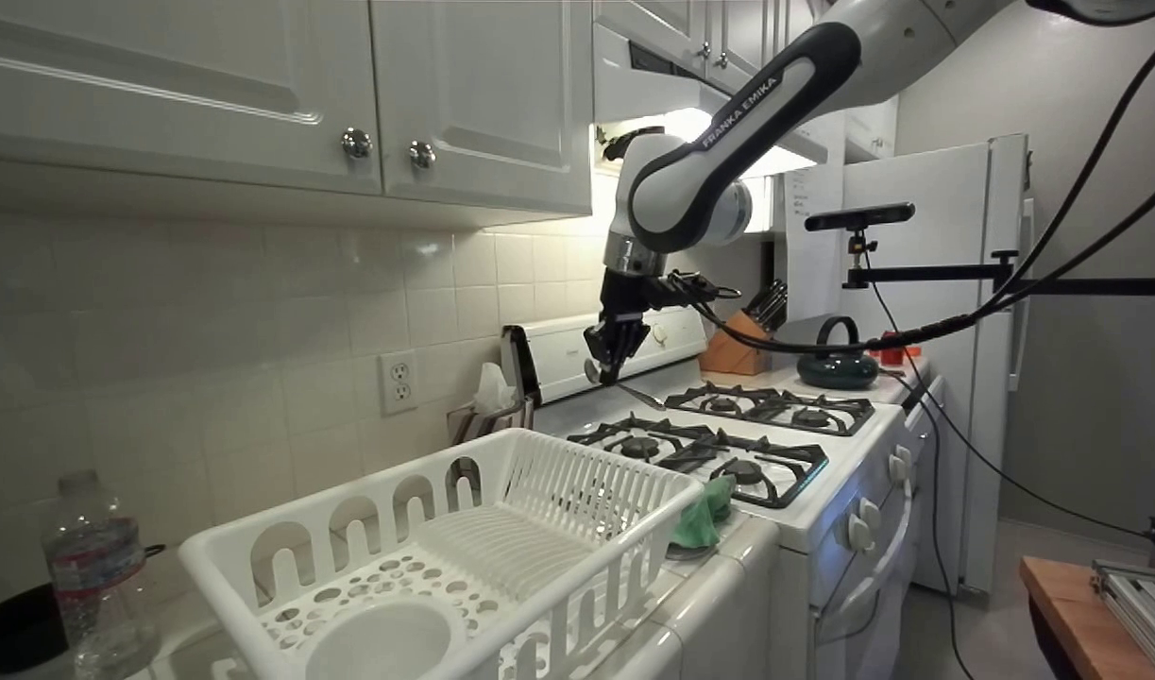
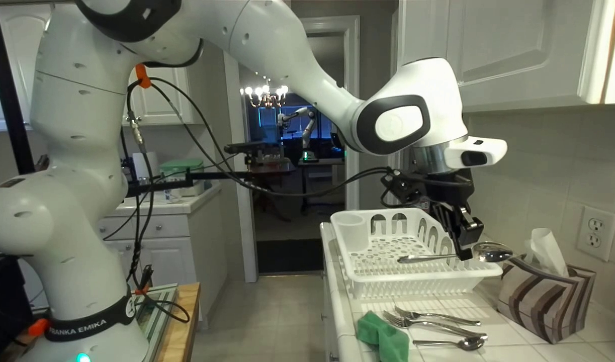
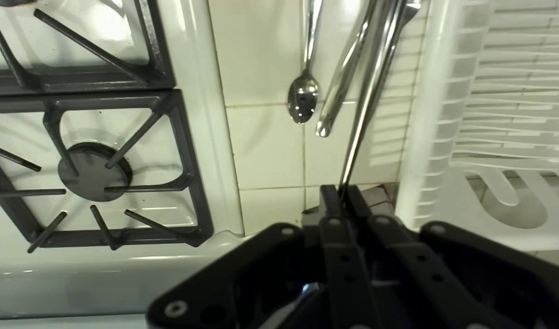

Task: Put one silver spoon on the dishrack.

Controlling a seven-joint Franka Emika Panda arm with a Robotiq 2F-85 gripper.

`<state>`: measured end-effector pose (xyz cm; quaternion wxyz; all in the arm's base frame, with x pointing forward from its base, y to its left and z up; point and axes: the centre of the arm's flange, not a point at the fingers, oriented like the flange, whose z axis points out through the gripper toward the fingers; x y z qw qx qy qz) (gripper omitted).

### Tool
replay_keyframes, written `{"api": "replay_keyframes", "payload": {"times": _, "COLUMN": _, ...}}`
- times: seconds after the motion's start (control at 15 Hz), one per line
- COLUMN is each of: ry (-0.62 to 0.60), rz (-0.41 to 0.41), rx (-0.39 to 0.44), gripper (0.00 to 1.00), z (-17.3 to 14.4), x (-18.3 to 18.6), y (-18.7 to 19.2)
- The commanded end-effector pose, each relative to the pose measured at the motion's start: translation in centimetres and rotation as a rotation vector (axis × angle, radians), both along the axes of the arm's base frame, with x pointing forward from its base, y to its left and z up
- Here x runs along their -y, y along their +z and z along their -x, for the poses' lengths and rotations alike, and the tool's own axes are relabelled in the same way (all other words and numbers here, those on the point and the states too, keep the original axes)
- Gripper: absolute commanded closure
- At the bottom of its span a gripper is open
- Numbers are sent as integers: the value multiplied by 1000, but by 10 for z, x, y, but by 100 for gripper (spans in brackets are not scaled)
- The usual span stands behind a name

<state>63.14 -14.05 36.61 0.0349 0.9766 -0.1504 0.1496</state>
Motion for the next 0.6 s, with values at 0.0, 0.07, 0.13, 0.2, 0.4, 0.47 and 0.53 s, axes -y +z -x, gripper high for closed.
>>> {"api": "replay_keyframes", "payload": {"times": 0.0, "ry": -8, "rz": -17, "rx": 68, "gripper": 99, "z": 11, "x": -32, "y": 4}}
{"api": "replay_keyframes", "payload": {"times": 0.07, "ry": -8, "rz": -23, "rx": 81, "gripper": 99, "z": 9, "x": -39, "y": 4}}
{"api": "replay_keyframes", "payload": {"times": 0.13, "ry": -10, "rz": -31, "rx": 96, "gripper": 99, "z": 7, "x": -46, "y": 3}}
{"api": "replay_keyframes", "payload": {"times": 0.2, "ry": -8, "rz": -39, "rx": 105, "gripper": 99, "z": 6, "x": -54, "y": 3}}
{"api": "replay_keyframes", "payload": {"times": 0.4, "ry": 10, "rz": -27, "rx": 83, "gripper": 94, "z": -5, "x": -49, "y": -1}}
{"api": "replay_keyframes", "payload": {"times": 0.47, "ry": 11, "rz": -28, "rx": 83, "gripper": 94, "z": -5, "x": -51, "y": -2}}
{"api": "replay_keyframes", "payload": {"times": 0.53, "ry": 11, "rz": -28, "rx": 83, "gripper": 94, "z": -5, "x": -51, "y": -2}}
